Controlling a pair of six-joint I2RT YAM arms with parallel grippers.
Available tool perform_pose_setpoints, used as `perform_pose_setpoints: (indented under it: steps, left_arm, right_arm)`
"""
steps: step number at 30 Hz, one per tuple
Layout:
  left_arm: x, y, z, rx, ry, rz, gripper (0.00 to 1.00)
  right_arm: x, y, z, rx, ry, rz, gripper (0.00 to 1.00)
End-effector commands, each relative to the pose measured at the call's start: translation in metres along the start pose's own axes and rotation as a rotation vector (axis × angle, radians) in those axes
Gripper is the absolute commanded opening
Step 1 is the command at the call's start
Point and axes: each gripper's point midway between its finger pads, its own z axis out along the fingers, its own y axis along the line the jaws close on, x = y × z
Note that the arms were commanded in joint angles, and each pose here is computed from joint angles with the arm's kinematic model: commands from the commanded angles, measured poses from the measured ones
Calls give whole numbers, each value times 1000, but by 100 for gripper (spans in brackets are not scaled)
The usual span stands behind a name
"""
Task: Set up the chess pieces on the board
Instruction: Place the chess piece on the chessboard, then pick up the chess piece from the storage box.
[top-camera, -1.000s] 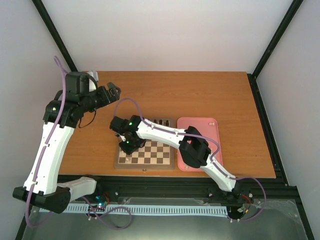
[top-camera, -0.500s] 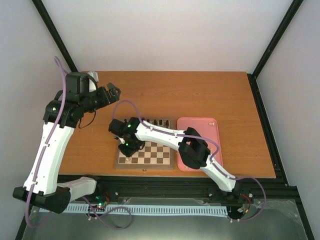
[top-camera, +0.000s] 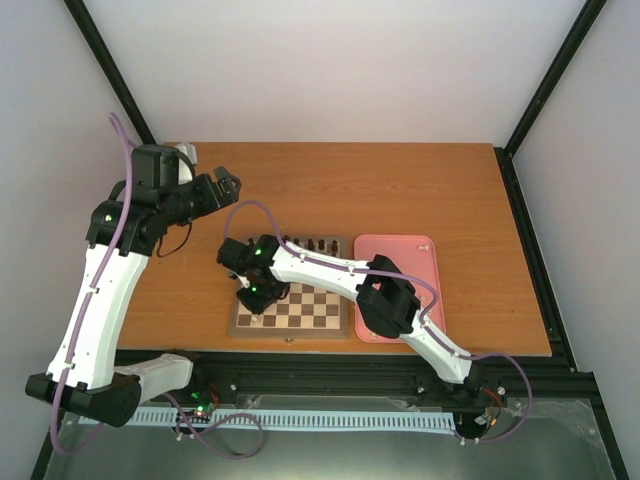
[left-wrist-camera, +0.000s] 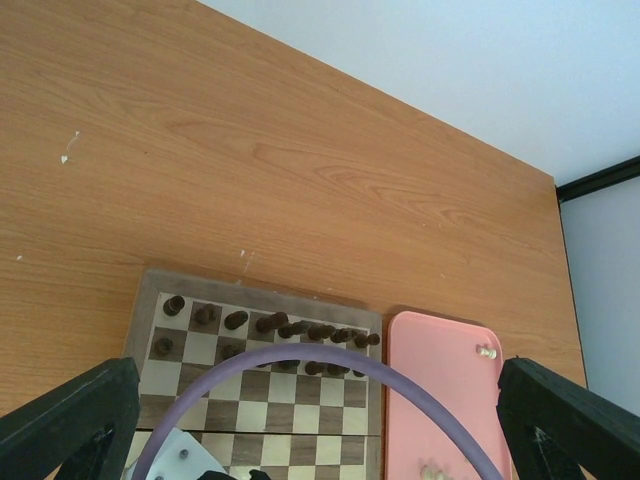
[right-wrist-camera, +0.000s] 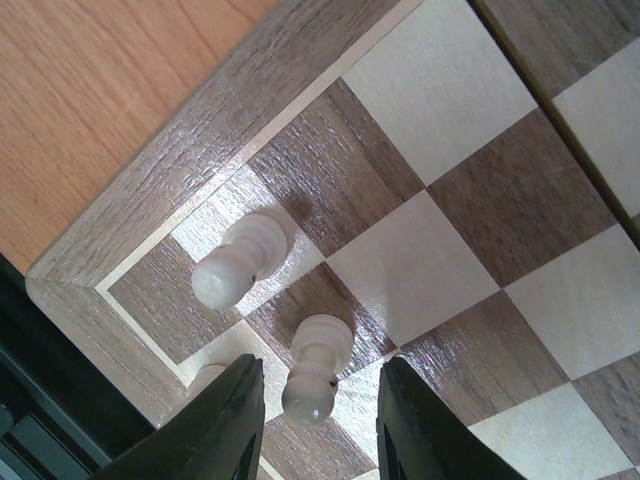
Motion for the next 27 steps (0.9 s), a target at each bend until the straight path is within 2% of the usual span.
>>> perform_pose_setpoints:
  steps: [1,8,15,20,27]
  left_arm:
    - [-7,-2,-12,7,-36,23,100]
    - [-10,-4,-12,10,-39,19,100]
    - [-10,-1,-6,-8,-31,21,100]
    - [-10,0,2,-17,-20,21,100]
    - [-13,-1,14,-22,-3,30,100]
  right_arm:
    - [-5,4,-8,11,-26,-22,33]
    - [-15,-4,-52,40,-111,-17,37]
    - [10,-35,-107,49,-148,43,40]
    - [60,-102,-121,102,-160,243,41]
    - [143,-179,-98,200,-66,442,37]
